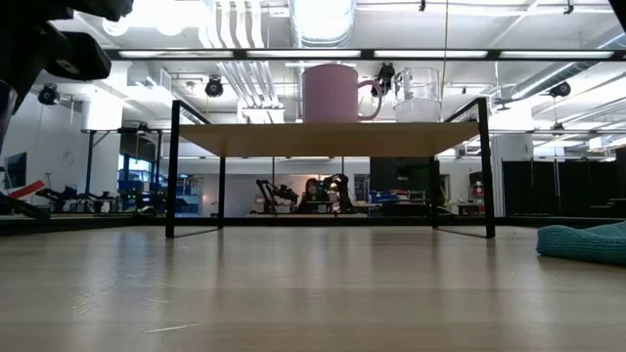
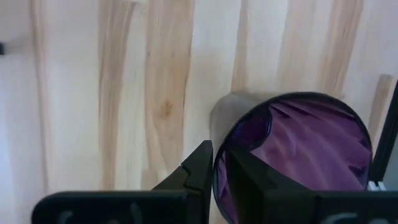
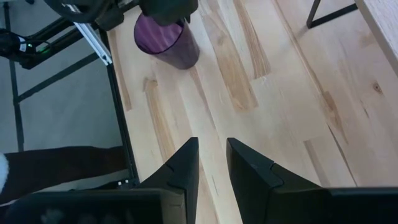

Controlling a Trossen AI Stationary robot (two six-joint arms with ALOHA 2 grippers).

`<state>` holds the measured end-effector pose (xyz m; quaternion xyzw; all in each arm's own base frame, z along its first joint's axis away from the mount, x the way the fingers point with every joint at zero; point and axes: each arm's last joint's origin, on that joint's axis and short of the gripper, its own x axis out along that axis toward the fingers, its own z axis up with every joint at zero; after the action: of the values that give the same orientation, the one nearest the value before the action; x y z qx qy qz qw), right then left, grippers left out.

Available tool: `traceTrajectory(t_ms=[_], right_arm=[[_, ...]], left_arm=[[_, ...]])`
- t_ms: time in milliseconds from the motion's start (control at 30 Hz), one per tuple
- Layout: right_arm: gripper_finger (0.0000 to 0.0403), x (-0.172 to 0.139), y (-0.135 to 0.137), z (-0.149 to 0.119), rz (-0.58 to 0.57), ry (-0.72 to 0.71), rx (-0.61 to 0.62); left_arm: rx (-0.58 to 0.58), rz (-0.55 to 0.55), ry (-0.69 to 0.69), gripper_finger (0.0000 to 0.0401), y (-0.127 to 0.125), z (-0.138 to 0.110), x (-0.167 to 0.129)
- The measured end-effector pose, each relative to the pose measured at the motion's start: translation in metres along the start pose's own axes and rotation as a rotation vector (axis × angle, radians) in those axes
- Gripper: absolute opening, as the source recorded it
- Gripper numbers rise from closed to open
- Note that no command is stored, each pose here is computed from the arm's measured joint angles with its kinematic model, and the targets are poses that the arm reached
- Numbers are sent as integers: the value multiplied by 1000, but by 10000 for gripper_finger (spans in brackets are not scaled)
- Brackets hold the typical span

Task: Stack small to large cups/mugs on shelf
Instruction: Put the purple glass on the shelf

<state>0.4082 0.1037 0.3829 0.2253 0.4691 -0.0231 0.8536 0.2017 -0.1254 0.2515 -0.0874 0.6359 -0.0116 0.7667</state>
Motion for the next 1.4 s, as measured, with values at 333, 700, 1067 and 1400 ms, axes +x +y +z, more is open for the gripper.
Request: traceTrajectory(t_ms=[333,700,1067,1400], right_arm=[[77,0,0,0,0,0,-1],[77,0,0,0,0,0,-3],[77,-3,0,0,1,-4,-7],[77,-34,-5,-7,-79,-45,-5]], left_arm=[[-7,-3,-9,29,3,-2,11],[-8,13,-10,2,3,-1,8],[40,114,-38,1,9,16,-61],[-62,180,-366,0,34,44,-156]])
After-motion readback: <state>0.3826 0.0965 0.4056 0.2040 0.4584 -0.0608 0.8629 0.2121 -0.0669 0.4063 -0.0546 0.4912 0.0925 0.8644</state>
